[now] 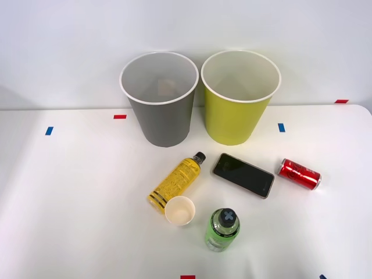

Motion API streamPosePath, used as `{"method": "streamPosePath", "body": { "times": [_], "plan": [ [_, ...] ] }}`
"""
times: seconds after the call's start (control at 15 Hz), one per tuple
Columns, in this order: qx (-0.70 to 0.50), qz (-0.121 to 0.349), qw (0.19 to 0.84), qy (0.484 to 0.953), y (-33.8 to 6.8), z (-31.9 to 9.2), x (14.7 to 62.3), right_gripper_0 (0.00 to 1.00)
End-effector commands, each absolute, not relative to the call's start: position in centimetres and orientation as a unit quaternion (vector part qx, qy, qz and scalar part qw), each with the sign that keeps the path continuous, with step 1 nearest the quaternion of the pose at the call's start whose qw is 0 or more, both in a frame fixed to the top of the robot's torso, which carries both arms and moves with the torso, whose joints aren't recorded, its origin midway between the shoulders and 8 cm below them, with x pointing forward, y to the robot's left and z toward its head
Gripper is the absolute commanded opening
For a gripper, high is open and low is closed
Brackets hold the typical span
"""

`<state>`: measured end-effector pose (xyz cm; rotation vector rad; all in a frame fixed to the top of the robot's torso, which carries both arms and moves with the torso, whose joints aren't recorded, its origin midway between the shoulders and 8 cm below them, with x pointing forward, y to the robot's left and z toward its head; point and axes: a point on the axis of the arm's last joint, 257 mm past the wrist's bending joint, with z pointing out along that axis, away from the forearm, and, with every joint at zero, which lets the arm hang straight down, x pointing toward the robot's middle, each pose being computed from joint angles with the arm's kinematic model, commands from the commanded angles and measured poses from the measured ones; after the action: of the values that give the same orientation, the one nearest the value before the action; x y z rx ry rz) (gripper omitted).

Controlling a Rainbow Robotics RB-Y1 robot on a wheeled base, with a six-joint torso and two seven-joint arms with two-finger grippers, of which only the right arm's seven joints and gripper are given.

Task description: Put cans in the gray bin, plastic bottles in the light green bin

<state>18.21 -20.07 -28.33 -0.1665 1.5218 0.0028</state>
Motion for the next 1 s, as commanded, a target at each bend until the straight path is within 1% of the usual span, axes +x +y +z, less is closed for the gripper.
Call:
{"method": "streamPosePath", "body": {
  "times": [0.07, 1.0],
  "plan": [
    [-0.075, 0.001, 0.721, 0.689, -20.07, -28.33, 18.22, 1.00],
    [-0.075, 0.001, 0.721, 0.689, -20.07, -28.33, 18.22, 1.00]
  ]
}}
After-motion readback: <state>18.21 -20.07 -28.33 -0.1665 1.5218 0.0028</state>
